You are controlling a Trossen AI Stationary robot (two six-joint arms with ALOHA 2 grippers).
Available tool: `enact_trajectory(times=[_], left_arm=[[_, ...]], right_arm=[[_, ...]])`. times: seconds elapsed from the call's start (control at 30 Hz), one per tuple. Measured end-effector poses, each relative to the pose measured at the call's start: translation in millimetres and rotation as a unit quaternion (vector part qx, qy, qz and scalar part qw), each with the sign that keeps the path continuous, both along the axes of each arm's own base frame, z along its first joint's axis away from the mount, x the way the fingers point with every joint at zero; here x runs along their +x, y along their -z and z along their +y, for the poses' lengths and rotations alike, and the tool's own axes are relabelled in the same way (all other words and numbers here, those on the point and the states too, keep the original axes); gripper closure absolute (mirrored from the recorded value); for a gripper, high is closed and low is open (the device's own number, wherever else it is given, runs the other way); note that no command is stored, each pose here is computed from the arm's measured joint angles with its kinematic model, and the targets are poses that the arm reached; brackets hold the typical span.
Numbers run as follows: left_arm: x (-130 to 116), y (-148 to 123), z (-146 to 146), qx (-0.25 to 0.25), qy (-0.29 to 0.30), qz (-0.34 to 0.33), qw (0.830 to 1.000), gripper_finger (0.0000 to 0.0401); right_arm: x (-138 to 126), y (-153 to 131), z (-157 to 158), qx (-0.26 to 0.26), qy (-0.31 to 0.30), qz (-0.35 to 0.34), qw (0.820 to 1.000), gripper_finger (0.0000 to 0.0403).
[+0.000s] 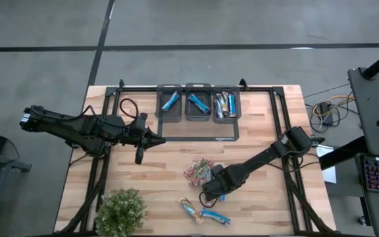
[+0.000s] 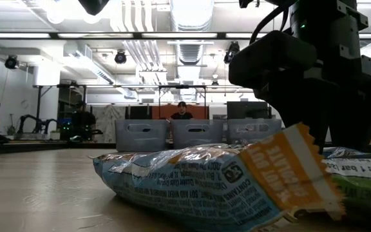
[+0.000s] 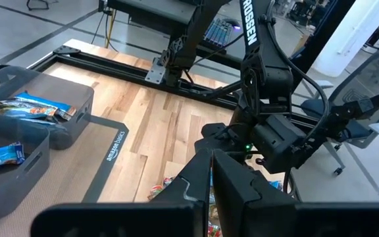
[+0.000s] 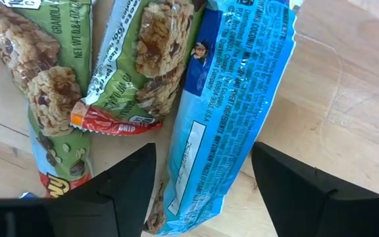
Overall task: Pick and place Granola Bars by type
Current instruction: Put the blue granola bar into the center black bin
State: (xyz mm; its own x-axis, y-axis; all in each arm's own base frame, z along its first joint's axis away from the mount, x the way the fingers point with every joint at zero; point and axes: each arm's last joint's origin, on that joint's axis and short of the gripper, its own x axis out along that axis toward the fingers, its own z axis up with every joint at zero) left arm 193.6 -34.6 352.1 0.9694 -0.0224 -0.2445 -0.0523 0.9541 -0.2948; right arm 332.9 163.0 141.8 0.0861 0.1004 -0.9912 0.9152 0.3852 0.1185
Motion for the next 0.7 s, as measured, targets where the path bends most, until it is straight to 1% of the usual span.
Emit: enact_trajectory(times=[0.23,0.7], left_arm=[[0.0,-0.1,0.0,0.0,0.0,0.0,1.0,0.0401],[0.0,-0.1,0.0,-0.003,-0.001,0.0,1.0,0.0401]], right_arm=[[-0.1,0.3,-0.1,0.0,0.0,0.0,1.0,0.0172],[0.5,3.9,0.0,0.004,0.013,0.002,1.0,0.024]])
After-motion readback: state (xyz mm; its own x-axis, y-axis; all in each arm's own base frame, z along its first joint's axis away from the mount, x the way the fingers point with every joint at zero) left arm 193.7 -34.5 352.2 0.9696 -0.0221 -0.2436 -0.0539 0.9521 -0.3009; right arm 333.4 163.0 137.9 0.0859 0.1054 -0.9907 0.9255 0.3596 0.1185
